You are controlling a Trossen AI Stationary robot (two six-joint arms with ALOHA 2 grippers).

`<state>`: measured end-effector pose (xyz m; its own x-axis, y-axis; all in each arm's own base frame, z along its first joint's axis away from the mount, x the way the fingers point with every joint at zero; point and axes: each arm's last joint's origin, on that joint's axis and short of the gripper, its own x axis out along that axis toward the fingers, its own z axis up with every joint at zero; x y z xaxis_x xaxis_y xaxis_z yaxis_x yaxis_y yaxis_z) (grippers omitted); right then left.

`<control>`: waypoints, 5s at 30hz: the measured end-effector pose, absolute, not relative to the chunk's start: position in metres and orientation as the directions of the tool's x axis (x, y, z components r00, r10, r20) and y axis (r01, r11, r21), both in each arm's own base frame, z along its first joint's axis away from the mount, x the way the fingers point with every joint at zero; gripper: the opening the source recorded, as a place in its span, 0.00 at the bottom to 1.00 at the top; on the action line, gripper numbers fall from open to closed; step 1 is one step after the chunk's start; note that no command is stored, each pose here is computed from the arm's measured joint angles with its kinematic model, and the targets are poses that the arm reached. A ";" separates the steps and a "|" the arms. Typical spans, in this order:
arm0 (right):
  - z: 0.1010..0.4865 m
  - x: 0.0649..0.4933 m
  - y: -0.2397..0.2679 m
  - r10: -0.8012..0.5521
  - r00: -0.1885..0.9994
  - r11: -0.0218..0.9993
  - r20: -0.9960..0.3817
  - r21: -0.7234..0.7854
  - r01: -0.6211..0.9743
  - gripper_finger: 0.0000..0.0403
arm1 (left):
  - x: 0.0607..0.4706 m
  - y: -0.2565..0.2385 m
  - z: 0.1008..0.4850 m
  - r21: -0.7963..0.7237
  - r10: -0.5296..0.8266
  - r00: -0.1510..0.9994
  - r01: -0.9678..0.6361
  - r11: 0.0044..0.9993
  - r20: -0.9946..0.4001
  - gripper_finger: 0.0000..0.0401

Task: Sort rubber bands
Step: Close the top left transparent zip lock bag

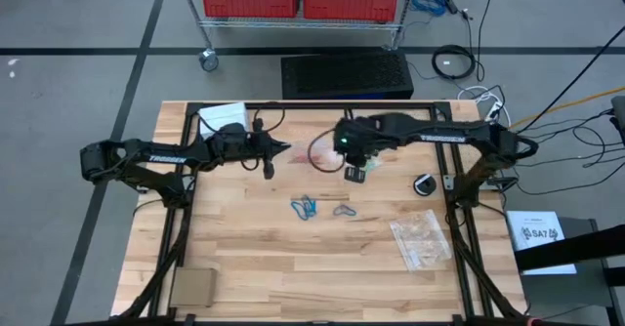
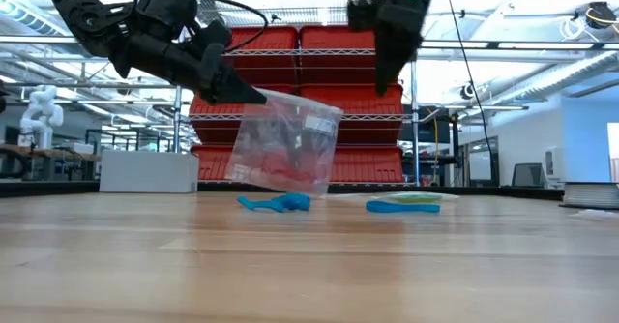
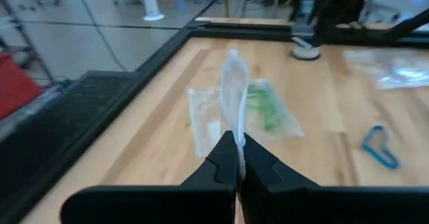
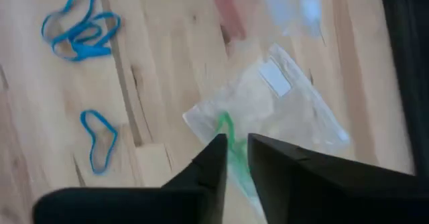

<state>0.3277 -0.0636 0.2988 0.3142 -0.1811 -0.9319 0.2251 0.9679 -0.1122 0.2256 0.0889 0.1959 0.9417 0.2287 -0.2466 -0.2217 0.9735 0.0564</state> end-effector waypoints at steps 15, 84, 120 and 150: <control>0.225 0.289 -0.007 -0.130 0.680 0.953 -0.722 0.099 0.287 0.00 | 0.228 0.081 0.193 0.229 0.210 0.936 -0.147 0.962 -0.281 0.00; 0.182 0.359 -0.058 -0.199 0.622 0.888 -0.757 0.129 0.442 0.00 | 0.239 0.069 0.148 -0.027 0.069 0.858 -0.096 0.995 -0.510 0.02; 0.155 0.371 -0.113 -0.241 0.688 0.810 -0.684 0.249 0.531 0.00 | 0.228 0.069 0.131 -0.208 -0.017 0.759 -0.157 0.965 -0.651 0.02; 0.103 0.399 -0.090 -0.319 0.719 0.502 -0.617 0.533 0.681 0.18 | 0.234 0.071 0.138 -0.162 0.070 0.805 -0.203 0.966 -0.589 0.02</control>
<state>0.3995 -0.0903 0.1032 0.7188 -0.3195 -0.6175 0.6810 0.5024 0.5328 0.2343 0.0708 0.1380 0.8054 0.0704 -0.5886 -0.2028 0.9657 -0.1620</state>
